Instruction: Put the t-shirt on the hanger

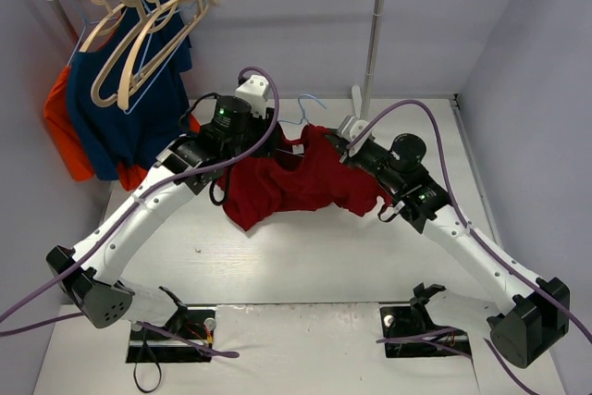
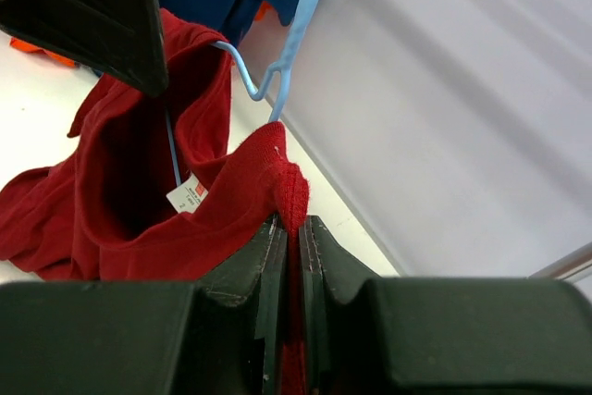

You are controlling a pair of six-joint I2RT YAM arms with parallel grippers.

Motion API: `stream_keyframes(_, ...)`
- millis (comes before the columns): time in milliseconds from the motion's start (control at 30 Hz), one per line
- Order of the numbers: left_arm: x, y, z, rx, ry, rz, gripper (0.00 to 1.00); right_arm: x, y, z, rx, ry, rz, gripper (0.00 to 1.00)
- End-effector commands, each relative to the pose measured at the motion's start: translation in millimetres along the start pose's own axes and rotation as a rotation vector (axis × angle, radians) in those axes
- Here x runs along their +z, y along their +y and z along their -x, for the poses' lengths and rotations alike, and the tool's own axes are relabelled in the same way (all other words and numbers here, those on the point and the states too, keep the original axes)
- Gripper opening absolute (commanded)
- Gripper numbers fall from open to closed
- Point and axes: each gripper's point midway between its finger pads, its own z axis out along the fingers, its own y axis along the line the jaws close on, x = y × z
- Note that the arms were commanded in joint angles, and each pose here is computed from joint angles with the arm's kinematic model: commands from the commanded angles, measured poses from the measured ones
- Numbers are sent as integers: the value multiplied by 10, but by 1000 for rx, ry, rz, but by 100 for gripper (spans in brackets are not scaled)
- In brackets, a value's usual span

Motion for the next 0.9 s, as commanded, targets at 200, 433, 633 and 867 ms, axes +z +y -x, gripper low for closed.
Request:
stream_keyframes(200,-903,-64,961,134,-305,-77,50,-140,-235,576,-69,-192,-3,0)
stream_keyframes(433,-914,174,852,288,-254,-243,52,-153,-108,578,-64,-196,102,0)
stream_keyframes(633,-722,307,447,374,-102,-426,52,-145,-49,565,-56,-199,144,0)
stream_keyframes(867,-564,345,41,496,52,-531,52,-155,-48,585,-54,-205,161,0)
